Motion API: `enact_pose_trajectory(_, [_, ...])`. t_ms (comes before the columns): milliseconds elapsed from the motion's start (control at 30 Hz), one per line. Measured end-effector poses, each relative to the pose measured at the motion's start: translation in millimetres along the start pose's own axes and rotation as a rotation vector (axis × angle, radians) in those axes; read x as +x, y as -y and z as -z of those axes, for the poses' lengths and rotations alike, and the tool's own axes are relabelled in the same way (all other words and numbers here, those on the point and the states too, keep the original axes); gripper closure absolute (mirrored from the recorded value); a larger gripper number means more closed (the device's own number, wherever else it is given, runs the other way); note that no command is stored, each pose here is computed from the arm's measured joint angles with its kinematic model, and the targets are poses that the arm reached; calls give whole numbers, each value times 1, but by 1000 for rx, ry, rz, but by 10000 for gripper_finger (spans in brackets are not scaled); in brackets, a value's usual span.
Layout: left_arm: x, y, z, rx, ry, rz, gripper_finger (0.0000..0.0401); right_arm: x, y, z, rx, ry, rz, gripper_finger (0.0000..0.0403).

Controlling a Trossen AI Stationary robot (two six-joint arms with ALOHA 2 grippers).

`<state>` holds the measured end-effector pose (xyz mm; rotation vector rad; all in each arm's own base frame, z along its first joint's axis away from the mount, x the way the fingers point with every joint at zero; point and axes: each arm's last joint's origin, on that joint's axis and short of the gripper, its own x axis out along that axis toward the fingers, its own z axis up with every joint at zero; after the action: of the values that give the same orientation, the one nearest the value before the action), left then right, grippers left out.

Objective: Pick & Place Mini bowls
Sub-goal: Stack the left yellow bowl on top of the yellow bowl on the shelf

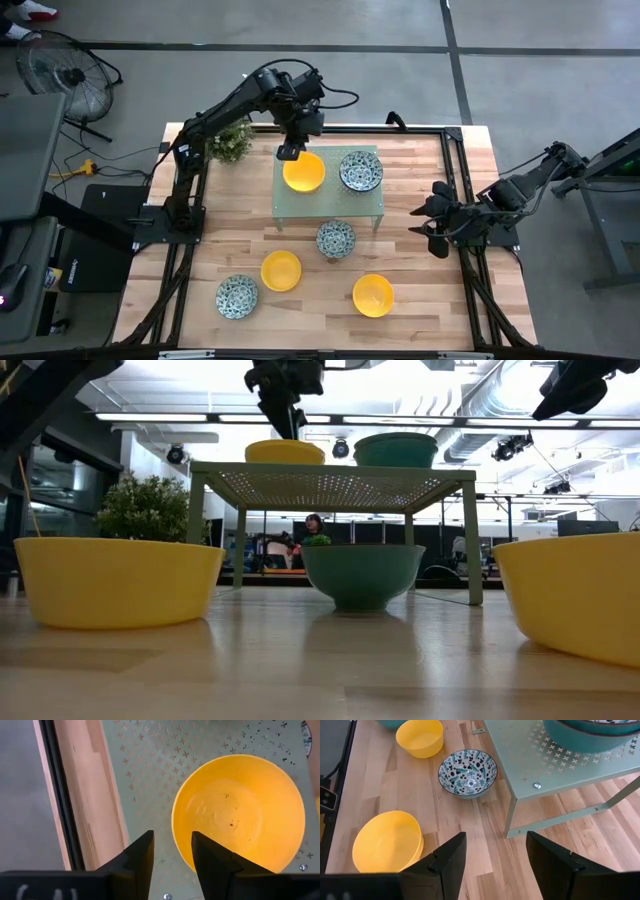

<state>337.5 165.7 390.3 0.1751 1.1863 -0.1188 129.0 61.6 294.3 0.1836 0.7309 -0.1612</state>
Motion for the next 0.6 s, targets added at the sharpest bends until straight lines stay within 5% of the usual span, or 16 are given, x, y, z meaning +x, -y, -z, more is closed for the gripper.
enact_pose_trajectory(300, [-24, 22, -3, 37, 54, -20, 278, 0, 0, 1, 6, -13, -10, 208])
enact_pose_trajectory(600, [-44, 73, -18, 163, 117, 1, 278, 0, -1, 2, 26, -52, -55, 208])
